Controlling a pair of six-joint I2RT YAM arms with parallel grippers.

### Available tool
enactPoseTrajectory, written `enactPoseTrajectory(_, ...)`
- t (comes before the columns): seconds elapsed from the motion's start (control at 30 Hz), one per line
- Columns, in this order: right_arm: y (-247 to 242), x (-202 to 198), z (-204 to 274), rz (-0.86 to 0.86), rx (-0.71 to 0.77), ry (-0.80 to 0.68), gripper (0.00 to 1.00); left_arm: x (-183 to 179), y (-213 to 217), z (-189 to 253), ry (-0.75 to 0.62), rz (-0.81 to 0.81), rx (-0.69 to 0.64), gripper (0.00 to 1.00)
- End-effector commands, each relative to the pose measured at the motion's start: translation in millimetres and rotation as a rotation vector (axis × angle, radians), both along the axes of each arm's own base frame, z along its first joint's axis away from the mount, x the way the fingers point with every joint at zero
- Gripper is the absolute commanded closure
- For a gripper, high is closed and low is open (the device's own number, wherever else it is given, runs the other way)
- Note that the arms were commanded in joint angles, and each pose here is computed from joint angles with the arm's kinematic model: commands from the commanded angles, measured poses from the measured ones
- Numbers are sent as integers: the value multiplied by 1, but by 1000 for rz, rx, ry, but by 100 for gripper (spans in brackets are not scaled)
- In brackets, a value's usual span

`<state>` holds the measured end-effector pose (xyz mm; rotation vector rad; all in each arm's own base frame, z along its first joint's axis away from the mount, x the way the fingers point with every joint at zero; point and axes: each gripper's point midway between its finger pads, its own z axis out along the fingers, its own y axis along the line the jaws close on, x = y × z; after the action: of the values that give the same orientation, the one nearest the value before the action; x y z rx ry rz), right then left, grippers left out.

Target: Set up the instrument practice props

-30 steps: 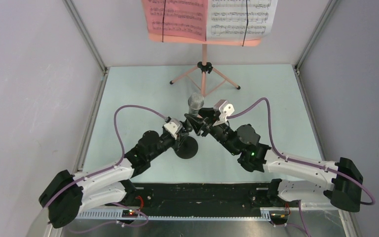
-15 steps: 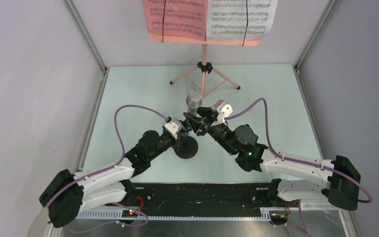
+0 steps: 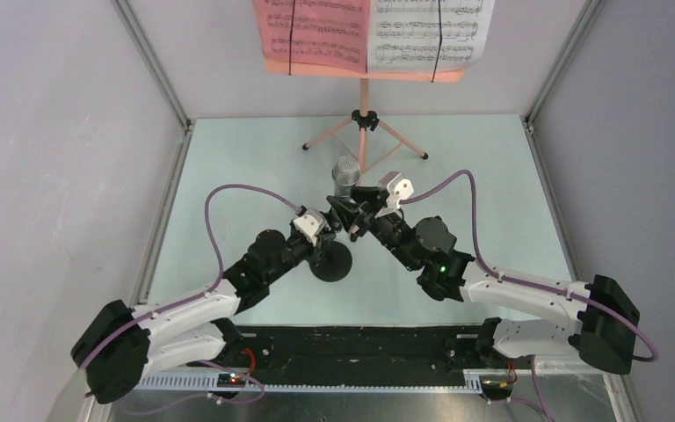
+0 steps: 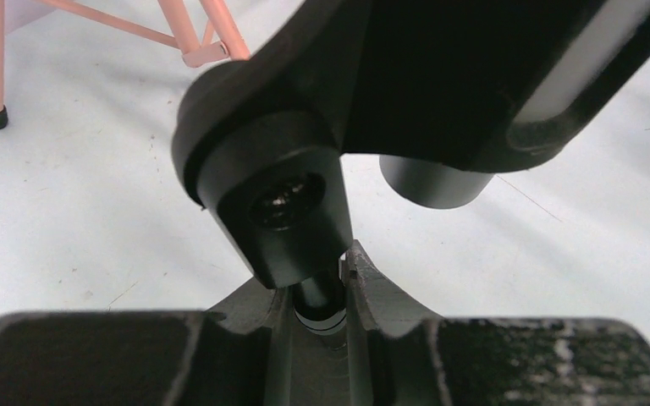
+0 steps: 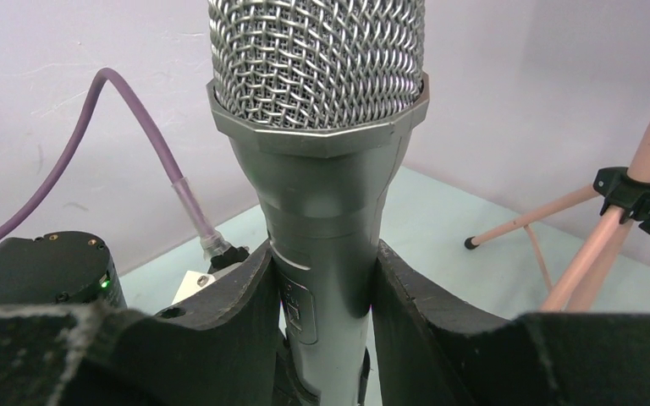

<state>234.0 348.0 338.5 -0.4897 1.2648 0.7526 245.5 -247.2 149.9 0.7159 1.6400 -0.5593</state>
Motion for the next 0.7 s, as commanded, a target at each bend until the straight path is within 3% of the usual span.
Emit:
enactPoseTrajectory(0.0,-2,-3,-155,18,-367,285,100,3,2,-7,-27,-18,97,100)
enactPoseTrajectory(0.67,5,-14,-189,13,-396,300,100,0,2,-10,-18,-31,106,100)
